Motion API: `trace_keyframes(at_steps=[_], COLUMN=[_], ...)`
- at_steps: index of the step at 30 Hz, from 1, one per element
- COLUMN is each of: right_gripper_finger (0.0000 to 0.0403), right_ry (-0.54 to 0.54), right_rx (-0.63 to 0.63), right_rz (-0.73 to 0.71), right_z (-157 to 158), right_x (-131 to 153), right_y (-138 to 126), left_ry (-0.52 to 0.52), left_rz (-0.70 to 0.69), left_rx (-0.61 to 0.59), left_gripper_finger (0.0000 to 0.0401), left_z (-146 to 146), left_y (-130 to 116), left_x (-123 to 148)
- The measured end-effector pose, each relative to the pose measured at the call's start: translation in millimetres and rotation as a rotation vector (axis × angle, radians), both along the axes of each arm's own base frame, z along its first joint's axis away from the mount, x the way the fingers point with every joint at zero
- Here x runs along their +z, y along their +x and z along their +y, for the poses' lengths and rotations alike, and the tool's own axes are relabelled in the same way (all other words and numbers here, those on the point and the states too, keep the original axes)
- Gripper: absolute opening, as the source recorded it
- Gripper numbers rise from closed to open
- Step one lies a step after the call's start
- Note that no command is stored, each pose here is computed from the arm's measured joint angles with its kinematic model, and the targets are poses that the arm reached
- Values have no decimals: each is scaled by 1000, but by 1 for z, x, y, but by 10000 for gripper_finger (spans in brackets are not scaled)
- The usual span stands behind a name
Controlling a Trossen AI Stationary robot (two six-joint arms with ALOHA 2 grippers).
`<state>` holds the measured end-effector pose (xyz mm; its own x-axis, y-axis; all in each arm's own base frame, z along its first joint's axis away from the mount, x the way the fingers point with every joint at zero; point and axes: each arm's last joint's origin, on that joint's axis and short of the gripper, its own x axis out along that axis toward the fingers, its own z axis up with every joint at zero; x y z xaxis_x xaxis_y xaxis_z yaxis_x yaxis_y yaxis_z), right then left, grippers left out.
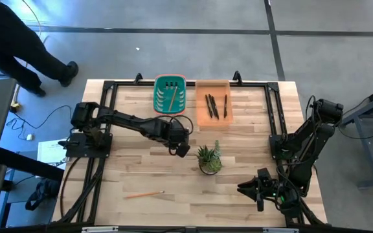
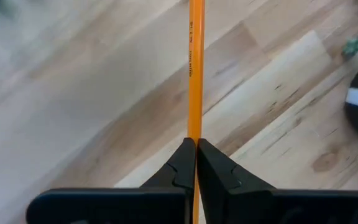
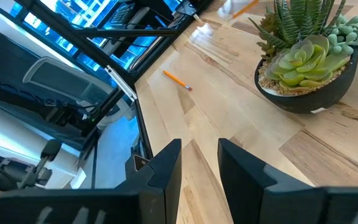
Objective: Sort pens & pencils
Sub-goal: Put the top pencil into the green bin
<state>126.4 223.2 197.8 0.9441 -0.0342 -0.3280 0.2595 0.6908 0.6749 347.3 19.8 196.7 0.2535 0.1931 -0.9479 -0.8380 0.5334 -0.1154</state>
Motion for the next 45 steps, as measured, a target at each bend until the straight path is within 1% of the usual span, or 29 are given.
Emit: trace_keyframes(at_steps=[15,24,31,39,45], right_gripper_finger=[96,96,96,96,96], right_ry=[-1,-3,0,-4,-5], right_rx=[0,1,1,3,3], right_rz=[0,0,-1,-1,-1], right_z=[0,0,0,0,0], right_x=[0,0,0,0,0], right_y=[0,0,0,0,0], left_ry=[100,140,144,157,147], left_rz=[44,82,54,15,-10], left_rx=[-32,4,63,141,179], left_gripper_finger=[0,0,0,0,0], left_z=[12,28,49,82,110], left_y=[6,2,-9,-25,-36], left_x=[40,59,73,89,94])
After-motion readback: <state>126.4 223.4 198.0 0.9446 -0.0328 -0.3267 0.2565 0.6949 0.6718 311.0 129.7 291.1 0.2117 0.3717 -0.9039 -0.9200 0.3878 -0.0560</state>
